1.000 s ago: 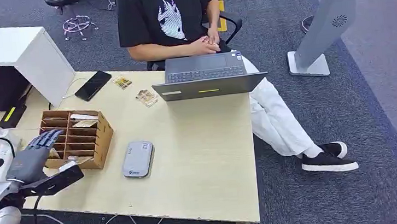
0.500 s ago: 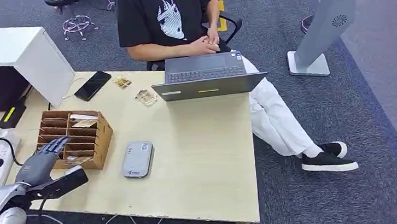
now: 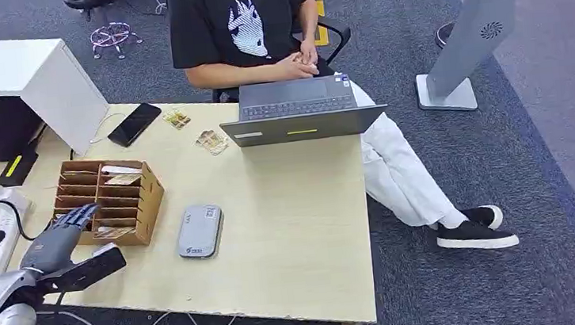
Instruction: Pass the card to the sensor for recognition and then transmit it.
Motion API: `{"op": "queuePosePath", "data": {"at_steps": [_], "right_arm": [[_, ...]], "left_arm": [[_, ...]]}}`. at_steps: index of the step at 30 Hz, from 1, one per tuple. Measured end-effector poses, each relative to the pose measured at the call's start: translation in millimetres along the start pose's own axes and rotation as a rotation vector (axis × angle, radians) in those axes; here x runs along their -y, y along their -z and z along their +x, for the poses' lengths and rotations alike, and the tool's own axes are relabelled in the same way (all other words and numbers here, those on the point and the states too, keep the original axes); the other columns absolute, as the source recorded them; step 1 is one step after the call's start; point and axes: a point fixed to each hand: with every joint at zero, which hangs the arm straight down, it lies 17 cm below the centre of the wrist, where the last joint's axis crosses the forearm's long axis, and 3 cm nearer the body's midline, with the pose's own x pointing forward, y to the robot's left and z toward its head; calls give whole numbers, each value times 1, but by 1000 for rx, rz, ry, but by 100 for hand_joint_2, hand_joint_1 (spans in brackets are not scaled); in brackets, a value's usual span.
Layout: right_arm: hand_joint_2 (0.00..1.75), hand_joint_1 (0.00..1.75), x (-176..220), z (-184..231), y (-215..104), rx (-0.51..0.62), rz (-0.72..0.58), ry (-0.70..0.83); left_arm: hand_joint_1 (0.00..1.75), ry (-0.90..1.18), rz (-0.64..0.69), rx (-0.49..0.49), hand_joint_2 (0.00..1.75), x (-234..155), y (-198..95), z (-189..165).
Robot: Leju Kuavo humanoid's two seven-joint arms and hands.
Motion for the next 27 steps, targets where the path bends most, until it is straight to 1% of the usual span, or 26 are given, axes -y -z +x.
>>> {"op": "queuePosePath", "data": {"at_steps": [27], "right_arm": [[175, 0, 2, 1, 0, 8, -8, 11]], "left_arm": [[0, 11, 9, -2, 175, 0, 3, 3]]}}
